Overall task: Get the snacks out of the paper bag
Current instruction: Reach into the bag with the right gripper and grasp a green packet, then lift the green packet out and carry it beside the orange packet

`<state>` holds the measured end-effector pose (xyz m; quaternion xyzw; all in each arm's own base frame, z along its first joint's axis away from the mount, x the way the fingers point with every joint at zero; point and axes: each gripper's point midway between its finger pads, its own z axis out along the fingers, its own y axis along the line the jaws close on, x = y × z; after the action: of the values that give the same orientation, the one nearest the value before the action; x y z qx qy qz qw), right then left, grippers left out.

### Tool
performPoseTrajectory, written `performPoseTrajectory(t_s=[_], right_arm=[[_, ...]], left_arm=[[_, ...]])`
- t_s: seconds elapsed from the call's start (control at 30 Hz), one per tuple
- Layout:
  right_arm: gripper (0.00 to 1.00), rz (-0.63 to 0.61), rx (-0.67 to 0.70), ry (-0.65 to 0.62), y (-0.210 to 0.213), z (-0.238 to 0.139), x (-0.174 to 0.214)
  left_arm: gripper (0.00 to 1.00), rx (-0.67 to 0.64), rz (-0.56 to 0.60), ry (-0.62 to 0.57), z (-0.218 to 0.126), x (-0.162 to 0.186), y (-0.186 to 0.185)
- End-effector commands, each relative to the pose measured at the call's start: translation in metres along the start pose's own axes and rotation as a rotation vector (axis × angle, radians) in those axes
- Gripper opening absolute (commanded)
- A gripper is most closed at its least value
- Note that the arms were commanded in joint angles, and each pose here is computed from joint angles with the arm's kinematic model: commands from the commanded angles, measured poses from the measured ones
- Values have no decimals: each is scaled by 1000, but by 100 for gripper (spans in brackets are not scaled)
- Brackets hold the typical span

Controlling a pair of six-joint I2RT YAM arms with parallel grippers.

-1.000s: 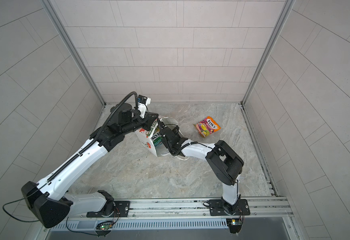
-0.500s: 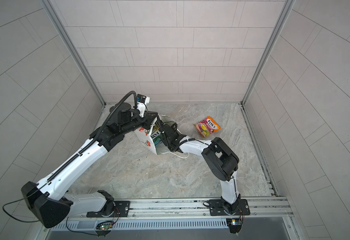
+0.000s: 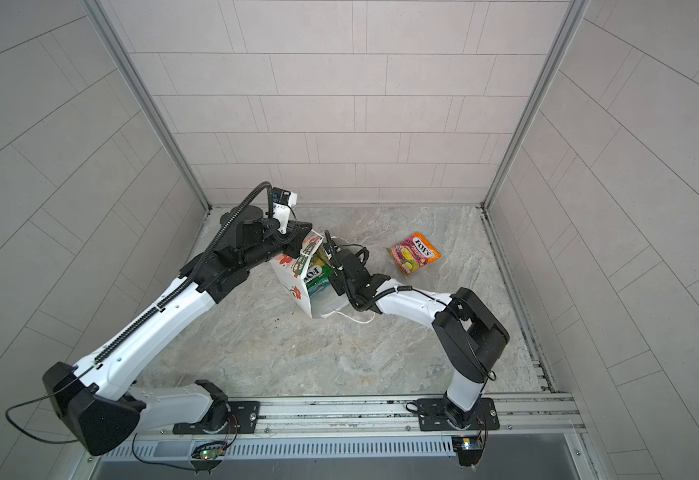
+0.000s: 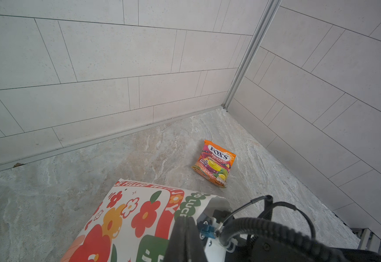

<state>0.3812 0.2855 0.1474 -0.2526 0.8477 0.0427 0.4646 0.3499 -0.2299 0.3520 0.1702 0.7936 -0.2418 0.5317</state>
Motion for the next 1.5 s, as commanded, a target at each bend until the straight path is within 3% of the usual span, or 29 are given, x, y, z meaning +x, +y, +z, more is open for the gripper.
performPoseTrajectory(t_s=[0.0,1.47], right_arm=[[0,50,7,-82,-9,-25,-22],[0,196,256,-386,-122,-235,-97]], left_arm=[[0,-25,-8,-8,-3,-1,5],[0,-26,-14,-1,-1,1,5]])
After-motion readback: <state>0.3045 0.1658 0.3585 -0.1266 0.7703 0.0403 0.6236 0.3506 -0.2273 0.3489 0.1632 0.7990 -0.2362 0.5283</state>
